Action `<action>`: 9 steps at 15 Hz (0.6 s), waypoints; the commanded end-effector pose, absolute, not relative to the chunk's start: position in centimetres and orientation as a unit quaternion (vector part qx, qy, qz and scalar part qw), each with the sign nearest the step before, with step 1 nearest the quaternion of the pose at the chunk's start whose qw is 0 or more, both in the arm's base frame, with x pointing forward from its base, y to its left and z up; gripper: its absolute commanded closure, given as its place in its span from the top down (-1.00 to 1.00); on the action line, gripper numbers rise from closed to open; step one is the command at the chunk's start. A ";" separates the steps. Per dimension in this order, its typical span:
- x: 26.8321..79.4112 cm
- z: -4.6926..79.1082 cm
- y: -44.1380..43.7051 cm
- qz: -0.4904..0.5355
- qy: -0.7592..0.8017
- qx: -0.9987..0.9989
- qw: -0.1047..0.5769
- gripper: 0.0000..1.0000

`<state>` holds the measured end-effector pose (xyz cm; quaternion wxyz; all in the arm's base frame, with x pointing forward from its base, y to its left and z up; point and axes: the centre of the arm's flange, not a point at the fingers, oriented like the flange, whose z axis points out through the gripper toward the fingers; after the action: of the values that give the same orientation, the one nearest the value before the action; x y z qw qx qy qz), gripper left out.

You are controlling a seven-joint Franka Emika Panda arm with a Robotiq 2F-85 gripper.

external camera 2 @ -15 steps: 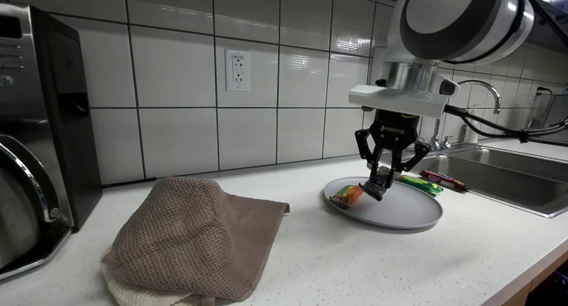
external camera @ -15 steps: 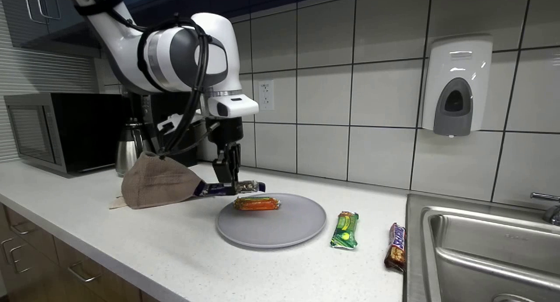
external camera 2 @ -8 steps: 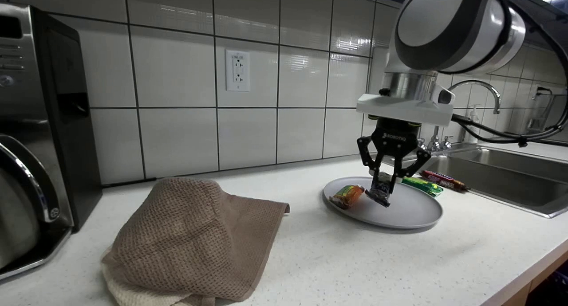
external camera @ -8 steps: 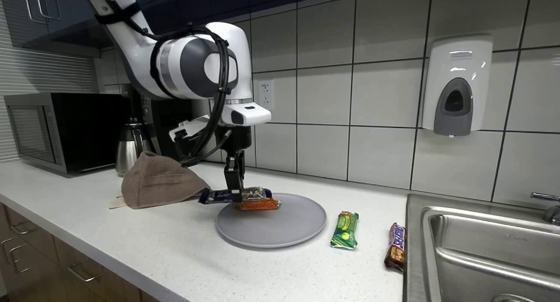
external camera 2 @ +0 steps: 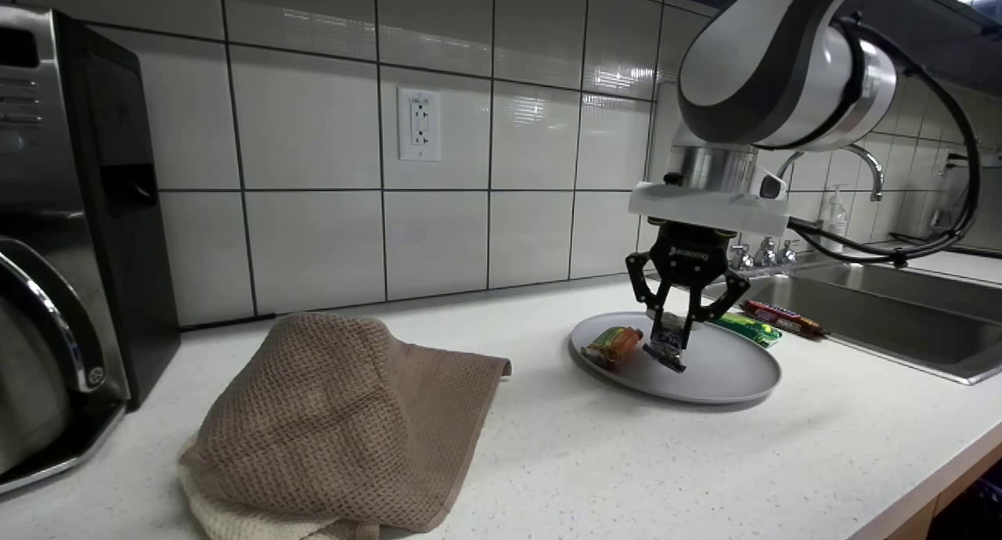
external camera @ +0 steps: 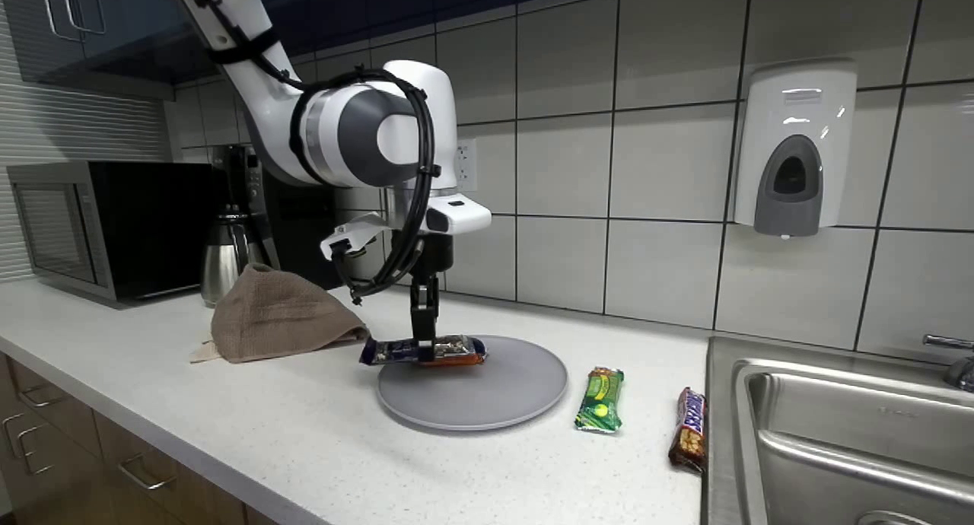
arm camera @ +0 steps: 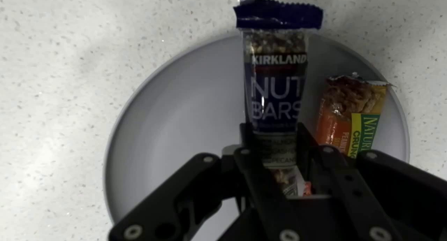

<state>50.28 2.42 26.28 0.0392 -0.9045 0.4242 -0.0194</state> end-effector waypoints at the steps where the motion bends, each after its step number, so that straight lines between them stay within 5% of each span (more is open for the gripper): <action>1: 51.6 25.7 1.4 -0.009 0.416 -0.908 0.043 -0.84; 8: 52.5 24.3 1.2 0.001 0.414 -0.909 0.043 -0.84; 9: 52.6 24.3 1.2 0.002 0.416 -0.909 0.043 0.13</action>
<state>51.46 1.82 24.23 0.0362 -0.9072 0.4191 -0.0065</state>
